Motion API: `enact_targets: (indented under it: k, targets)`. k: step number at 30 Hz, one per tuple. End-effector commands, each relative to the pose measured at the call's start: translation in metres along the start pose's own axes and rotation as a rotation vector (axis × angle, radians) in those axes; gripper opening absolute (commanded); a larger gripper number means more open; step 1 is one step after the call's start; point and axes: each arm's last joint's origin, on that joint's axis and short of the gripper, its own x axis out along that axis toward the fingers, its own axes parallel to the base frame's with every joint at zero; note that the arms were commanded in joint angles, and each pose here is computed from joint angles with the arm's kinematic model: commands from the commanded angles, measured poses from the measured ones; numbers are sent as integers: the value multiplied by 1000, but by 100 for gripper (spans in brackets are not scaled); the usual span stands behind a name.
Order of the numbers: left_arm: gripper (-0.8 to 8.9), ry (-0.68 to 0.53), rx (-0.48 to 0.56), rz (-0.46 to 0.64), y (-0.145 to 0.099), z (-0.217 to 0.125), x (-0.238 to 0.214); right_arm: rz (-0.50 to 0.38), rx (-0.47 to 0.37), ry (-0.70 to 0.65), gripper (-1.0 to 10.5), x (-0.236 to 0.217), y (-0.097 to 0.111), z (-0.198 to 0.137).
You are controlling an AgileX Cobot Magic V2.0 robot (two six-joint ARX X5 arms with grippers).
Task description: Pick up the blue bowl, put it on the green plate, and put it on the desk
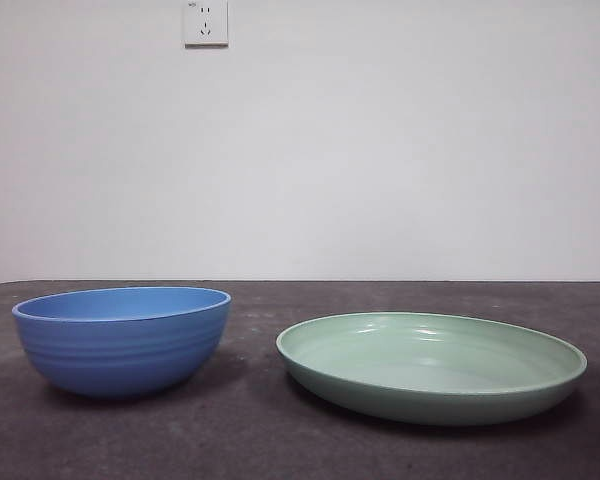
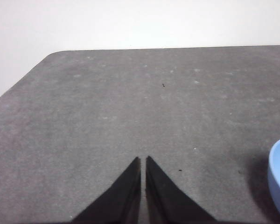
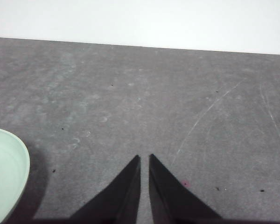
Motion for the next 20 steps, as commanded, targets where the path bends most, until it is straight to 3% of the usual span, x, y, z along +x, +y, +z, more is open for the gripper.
enact_targets:
  k: [1, 4, 10, 15, 20]
  targets:
    - [19, 24, -87, 4, 0, -7, 2, 1, -3, -8, 26, 1, 0, -1]
    - [18, 24, -99, 4, 0, -7, 2, 4, 22, -8, 26, 1, 0, -1]
    - [17, 19, -211, -7, 0, -2, 0, 92, 189, -92, 13, -2, 2, 12]
    - [17, -4, -275, -142, -4, 16, -7, 103, 325, -141, 13, -12, 3, 36]
    - [17, -23, -316, -180, -5, 41, -16, 134, 415, -160, 12, -30, 4, 70]
